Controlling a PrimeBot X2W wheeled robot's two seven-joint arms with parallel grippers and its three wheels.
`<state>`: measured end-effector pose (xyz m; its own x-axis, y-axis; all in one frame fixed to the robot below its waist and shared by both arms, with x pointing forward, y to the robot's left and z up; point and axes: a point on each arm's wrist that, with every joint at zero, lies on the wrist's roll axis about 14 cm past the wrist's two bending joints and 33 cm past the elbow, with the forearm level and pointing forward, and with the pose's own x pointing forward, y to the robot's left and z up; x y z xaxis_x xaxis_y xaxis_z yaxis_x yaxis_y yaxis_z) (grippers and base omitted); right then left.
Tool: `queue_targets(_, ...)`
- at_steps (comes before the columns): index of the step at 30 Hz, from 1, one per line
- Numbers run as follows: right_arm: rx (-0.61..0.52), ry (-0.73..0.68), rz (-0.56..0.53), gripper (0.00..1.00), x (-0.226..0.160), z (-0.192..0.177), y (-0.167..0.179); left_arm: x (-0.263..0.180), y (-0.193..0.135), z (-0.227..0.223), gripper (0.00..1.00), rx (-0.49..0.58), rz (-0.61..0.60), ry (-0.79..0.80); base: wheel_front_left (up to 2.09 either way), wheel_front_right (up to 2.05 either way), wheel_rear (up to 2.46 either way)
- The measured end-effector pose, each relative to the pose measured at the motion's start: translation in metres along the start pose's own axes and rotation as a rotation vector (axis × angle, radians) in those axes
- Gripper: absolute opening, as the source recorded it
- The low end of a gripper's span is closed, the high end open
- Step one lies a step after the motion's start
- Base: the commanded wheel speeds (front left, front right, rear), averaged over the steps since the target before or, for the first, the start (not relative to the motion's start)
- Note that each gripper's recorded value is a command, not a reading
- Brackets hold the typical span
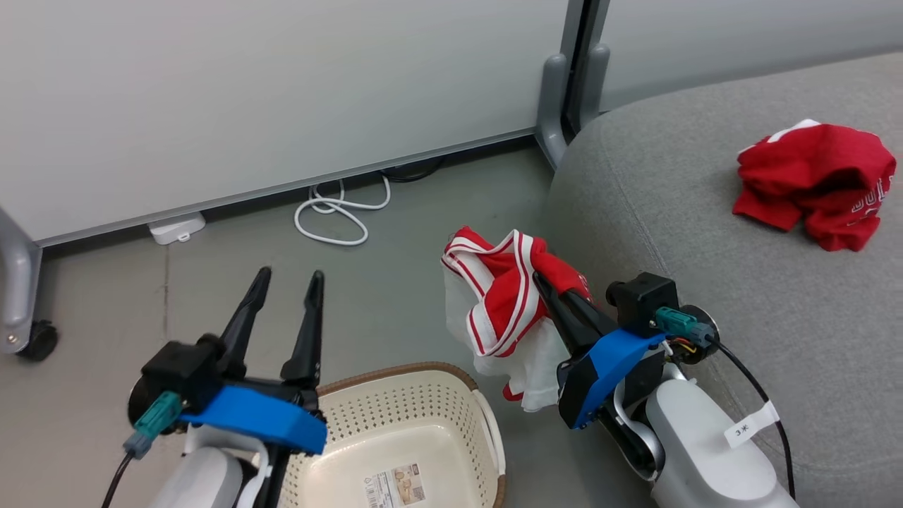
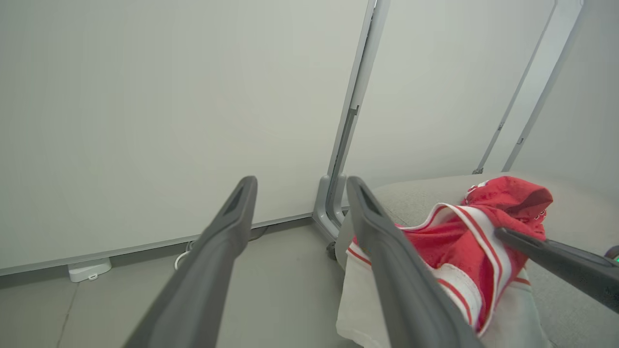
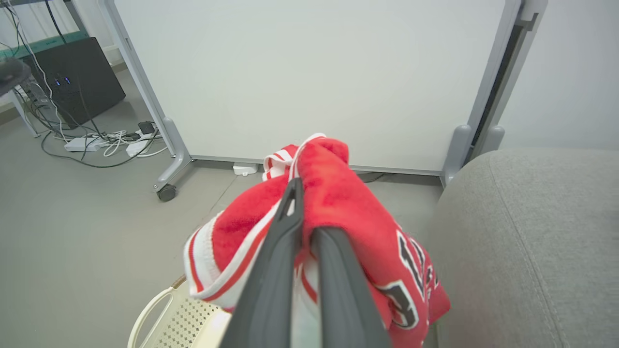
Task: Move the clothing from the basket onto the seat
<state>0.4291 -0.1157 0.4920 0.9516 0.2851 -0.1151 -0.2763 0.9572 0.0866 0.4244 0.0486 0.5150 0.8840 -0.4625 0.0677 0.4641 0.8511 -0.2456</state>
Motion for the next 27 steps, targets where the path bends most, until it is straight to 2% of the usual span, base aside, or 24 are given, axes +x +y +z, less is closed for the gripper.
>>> queue_targets(4,0.002,-0.012,-0.038,0.0,-0.01,0.005,-0.013,-0.014,0.016,-0.02,1.0,0.017,0.044,0.039,0.0,0.0,0.0)
queue_targets(8,0.009,-0.028,-0.094,0.0,-0.023,0.007,-0.03,-0.015,0.016,-0.028,1.0,0.008,0.058,0.048,0.0,0.0,0.0)
queue_targets(27,0.048,-0.003,-0.363,0.0,-0.103,-0.009,-0.095,0.011,-0.043,-0.09,1.0,0.025,-0.174,0.204,0.0,0.0,0.0)
